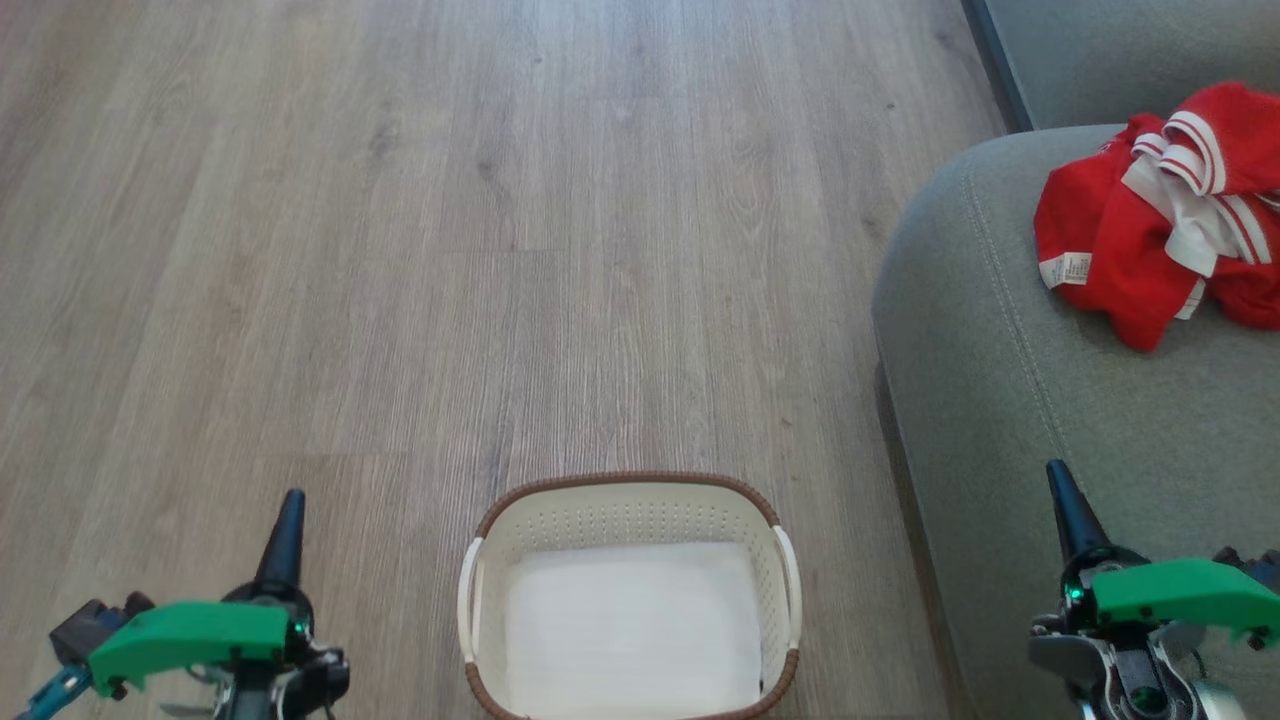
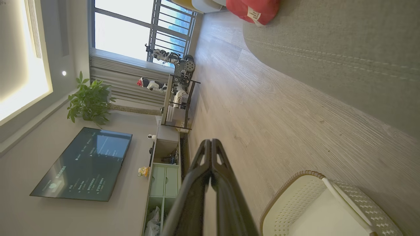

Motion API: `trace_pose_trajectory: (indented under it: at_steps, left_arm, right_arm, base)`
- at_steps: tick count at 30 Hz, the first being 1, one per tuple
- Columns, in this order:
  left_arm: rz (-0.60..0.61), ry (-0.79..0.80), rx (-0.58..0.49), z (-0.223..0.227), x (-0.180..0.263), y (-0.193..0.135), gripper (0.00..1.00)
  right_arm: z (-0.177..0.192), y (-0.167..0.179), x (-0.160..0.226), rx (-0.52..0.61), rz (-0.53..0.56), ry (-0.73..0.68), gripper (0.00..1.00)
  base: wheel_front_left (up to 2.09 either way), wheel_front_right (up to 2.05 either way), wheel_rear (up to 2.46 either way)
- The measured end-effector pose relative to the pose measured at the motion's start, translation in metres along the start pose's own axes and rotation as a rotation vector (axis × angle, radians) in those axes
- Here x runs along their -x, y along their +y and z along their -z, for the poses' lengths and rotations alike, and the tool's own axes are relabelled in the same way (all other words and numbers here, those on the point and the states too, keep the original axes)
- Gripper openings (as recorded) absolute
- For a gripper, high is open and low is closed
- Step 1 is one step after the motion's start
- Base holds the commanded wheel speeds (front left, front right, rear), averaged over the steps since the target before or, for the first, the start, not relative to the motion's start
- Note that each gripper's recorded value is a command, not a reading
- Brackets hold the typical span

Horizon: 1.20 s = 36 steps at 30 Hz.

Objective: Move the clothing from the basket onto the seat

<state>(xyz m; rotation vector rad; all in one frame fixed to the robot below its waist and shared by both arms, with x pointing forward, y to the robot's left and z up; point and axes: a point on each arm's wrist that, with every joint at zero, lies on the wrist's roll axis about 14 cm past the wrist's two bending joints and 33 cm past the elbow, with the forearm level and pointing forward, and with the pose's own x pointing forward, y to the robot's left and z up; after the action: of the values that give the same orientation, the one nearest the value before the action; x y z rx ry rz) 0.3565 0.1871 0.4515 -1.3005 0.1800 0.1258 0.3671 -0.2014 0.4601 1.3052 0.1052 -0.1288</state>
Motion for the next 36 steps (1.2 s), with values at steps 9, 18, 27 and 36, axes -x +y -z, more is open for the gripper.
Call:
trace_pose_trajectory:
  at_steps: [9,18,27,36]
  left_arm:
    - [0.027,0.004,0.099,-0.002,-0.003,-0.005,0.00]
    - [0.077,0.002,0.198,-0.007,-0.009,-0.018,0.00]
    - [0.103,0.001,0.267,-0.009,-0.012,-0.024,0.00]
    - [0.108,0.001,0.269,-0.009,-0.013,-0.026,0.00]
  right_arm:
    - [-0.002,0.002,0.000,-0.103,-0.011,0.004,0.00]
    - [-0.005,0.007,-0.001,-0.204,-0.030,0.000,0.00]
    - [-0.007,0.014,-0.003,-0.273,-0.057,0.002,0.00]
    - [-0.007,0.014,-0.003,-0.273,-0.057,0.002,0.00]
  base:
    - [0.00,0.00,0.00]
    - [0.00,0.00,0.00]
    - [0.00,0.00,0.00]
    - [0.00,0.00,0.00]
